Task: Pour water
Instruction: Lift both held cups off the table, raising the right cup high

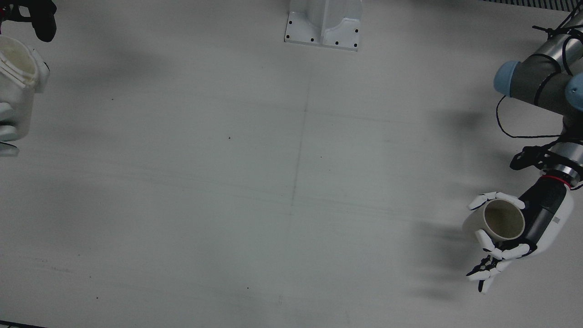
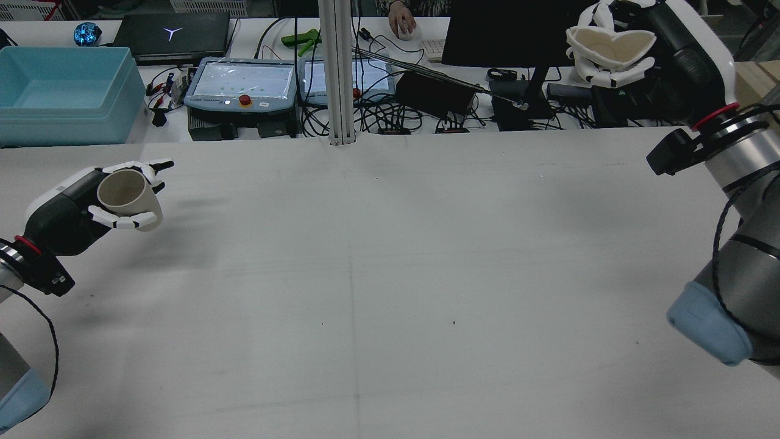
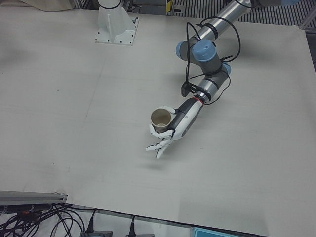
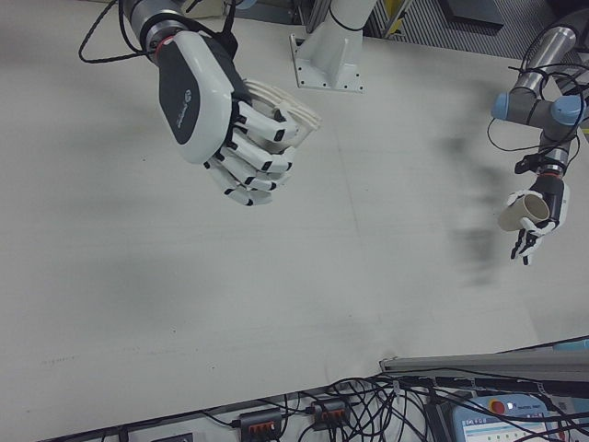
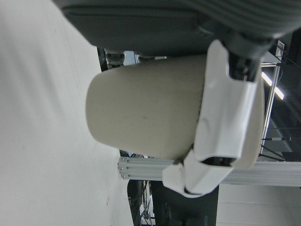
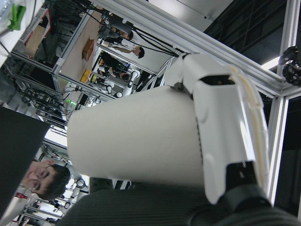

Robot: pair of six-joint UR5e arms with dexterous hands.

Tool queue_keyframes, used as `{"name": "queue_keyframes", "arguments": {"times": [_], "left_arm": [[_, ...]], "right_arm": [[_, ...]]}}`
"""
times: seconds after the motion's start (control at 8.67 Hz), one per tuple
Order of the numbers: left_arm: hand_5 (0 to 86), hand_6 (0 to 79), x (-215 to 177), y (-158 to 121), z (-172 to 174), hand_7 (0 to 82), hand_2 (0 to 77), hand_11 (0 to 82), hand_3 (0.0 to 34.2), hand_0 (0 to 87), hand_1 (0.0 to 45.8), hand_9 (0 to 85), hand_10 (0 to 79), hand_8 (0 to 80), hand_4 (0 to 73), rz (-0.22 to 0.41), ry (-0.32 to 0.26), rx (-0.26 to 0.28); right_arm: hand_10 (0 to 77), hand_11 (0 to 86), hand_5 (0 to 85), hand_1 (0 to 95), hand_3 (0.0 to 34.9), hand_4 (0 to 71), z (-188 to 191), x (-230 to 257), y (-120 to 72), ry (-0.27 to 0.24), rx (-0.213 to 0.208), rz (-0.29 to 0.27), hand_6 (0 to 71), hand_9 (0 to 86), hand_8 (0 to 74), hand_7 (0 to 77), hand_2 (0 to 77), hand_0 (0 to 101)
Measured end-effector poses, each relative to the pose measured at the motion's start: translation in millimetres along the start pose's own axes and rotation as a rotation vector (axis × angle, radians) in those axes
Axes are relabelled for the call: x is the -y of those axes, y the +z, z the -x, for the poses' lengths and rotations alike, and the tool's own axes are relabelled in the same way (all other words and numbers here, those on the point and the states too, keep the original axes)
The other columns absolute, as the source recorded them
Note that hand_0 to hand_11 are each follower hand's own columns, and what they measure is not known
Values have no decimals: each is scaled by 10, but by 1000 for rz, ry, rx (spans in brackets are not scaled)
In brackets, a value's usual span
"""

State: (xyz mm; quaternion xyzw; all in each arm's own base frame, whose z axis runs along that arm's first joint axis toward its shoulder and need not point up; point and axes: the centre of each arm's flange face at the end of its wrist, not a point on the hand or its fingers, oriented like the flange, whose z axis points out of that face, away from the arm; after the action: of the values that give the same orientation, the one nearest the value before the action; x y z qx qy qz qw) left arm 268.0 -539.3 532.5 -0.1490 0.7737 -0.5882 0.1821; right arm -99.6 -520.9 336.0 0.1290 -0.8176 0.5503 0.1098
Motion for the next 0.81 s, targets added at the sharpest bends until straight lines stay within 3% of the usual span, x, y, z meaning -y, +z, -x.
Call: {"name": "queue_keyframes", "arguments": {"times": [0.12, 0.35, 0.58, 0.81], "left_arm": [[480, 125, -402, 301, 354, 185, 371, 82, 94, 714, 240, 22, 27, 22, 404, 21, -15, 70], [480, 114, -1091, 677, 1079, 174, 371, 71, 94, 686, 240, 22, 27, 22, 404, 50, -46, 188], [480, 125, -1680, 889, 1624, 174, 371, 71, 93, 683, 240, 22, 27, 22, 404, 80, -71, 290], [480, 142, -2165, 1056, 1790, 180, 376, 71, 94, 679, 235, 22, 27, 22, 404, 113, -84, 326]], "right_arm": [[278, 415, 709, 251, 126, 355, 84, -296, 194, -43, 40, 31, 442, 447, 344, 535, 436, 798], [245, 398, 698, 251, 133, 387, 71, -756, 435, -164, 77, 90, 447, 464, 344, 540, 436, 798], [245, 398, 693, 235, 133, 409, -291, -1228, 477, -303, 55, 157, 453, 464, 338, 545, 453, 797], [245, 393, 698, 235, 133, 409, -772, -1630, 367, -414, 18, 206, 453, 453, 333, 545, 453, 797]]}}
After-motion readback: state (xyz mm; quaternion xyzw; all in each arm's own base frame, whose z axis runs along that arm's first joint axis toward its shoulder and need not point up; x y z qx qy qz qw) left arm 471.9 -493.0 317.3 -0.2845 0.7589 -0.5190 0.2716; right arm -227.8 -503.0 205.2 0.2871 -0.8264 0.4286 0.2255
